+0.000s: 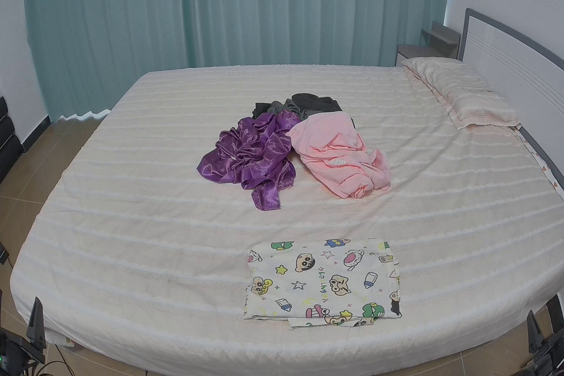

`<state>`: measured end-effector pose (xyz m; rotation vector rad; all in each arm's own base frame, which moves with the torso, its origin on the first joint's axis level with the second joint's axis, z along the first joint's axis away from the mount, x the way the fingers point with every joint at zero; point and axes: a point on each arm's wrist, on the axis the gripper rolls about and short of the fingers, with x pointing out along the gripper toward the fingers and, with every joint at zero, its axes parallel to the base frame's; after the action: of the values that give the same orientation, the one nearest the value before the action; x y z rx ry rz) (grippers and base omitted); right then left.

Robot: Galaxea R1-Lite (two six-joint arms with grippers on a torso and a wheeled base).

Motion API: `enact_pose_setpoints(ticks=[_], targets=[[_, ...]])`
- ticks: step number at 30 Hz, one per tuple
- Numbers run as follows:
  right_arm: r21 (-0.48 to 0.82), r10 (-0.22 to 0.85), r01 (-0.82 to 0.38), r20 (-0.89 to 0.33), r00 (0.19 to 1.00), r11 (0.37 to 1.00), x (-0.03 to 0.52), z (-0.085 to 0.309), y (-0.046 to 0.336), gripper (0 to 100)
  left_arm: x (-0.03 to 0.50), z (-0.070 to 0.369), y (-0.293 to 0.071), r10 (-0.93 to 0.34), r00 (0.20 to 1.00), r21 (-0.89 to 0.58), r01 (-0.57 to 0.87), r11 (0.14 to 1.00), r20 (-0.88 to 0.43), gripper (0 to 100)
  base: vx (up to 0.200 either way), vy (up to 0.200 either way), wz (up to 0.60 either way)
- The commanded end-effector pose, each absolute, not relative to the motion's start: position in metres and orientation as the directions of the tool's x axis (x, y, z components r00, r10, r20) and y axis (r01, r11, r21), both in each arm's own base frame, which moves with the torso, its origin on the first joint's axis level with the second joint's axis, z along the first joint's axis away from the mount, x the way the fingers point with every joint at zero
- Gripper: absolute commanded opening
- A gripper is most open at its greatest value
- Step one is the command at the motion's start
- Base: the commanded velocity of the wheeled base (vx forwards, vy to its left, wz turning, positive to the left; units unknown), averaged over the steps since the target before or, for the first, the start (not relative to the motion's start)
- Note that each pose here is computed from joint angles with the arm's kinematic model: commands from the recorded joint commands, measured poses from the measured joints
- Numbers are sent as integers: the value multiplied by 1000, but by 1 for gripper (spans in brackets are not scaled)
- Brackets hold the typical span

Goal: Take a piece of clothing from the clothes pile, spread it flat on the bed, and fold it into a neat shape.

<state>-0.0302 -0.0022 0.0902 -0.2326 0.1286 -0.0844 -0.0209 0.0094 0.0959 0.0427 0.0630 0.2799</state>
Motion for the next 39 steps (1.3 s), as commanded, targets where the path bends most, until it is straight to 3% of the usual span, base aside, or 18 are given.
enact_pose_setpoints(ticks=[1, 8, 14, 25, 31, 35, 39], targets=[[-177, -26, 11, -81, 996, 984, -33, 86, -1, 100, -17, 84, 9, 282, 955, 66, -276, 959, -96, 100, 0, 0, 0], [-127, 166, -173, -62, 984, 977, -30, 85, 4, 100, -22, 85, 8, 343, 938, 100, -337, 936, -48, 100, 0, 0, 0], [-76, 188, -195, -93, 978, 978, -28, 85, 4, 100, -24, 84, 7, 356, 934, 103, -351, 931, -35, 100, 0, 0, 0], [-34, 145, -146, -21, 989, 989, -27, 82, 3, 100, -25, 83, 5, 249, 968, 88, -249, 965, 7, 100, 0, 0, 0], [-229, 107, -92, 55, 993, 969, -24, 83, 2, 100, -22, 82, 5, 212, 976, 75, -215, 974, 45, 100, 0, 0, 0], [-202, 98, -85, 55, 994, 976, -24, 83, 2, 100, -22, 82, 3, 138, 990, 69, -140, 988, 43, 100, 0, 0, 0], [-96, 2, 2, 34, 999, 995, -24, 82, 0, 100, -22, 80, 1, 48, 998, 25, -48, 999, 34, 100, 0, 0, 0]])
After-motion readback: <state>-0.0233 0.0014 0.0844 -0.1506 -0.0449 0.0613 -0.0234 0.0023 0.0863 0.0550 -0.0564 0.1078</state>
